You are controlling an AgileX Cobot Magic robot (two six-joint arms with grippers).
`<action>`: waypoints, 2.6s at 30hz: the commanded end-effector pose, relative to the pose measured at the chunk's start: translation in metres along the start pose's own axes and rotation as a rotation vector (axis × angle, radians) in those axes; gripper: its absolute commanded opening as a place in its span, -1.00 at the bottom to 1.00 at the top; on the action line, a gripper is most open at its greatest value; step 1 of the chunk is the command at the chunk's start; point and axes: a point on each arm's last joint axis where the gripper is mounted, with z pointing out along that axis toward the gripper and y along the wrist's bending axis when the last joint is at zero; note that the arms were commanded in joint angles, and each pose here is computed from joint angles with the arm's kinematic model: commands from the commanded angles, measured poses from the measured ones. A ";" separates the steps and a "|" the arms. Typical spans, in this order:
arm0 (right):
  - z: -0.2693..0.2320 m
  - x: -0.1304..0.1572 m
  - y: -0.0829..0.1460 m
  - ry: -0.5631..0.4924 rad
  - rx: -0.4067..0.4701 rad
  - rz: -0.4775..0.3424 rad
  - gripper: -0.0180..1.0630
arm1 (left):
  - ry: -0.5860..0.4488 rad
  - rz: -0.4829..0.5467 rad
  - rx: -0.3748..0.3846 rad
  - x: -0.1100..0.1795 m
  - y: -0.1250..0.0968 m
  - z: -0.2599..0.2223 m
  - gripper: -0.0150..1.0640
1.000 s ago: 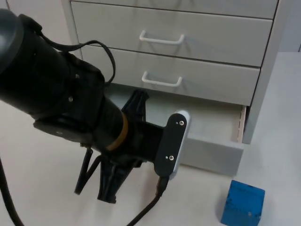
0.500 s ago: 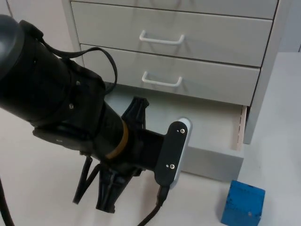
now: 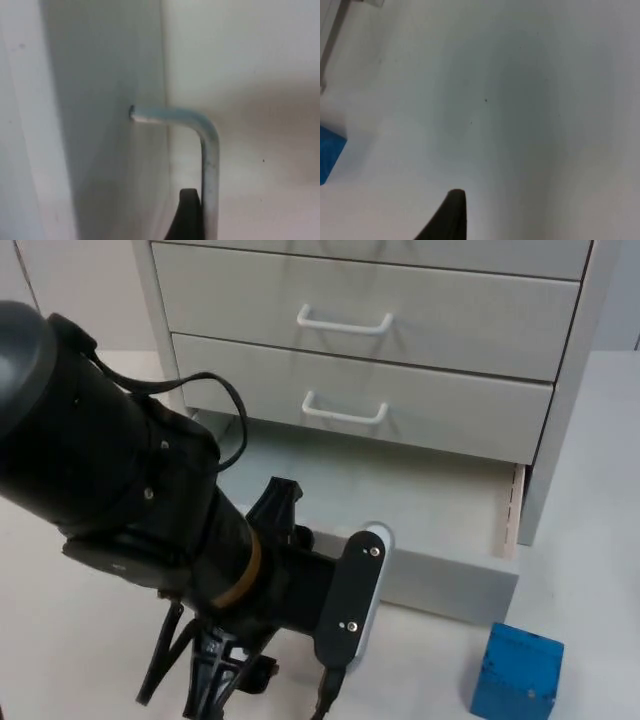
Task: Open the drawer with the left hand, place the block into the drawer with the right hand, then close the drawer with the left hand.
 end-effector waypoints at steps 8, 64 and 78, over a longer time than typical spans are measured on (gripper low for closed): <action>-0.001 -0.002 0.000 -0.016 -0.003 0.015 0.98 | -0.043 -0.074 -0.076 -0.003 0.012 -0.028 0.29; -0.006 0.002 0.004 -0.002 -0.047 0.045 0.98 | -0.325 -1.644 -0.343 0.119 0.017 -0.246 0.94; -0.019 0.007 0.041 -0.063 -0.182 -0.228 0.98 | -0.419 -1.582 -0.466 0.113 -0.025 -0.306 0.96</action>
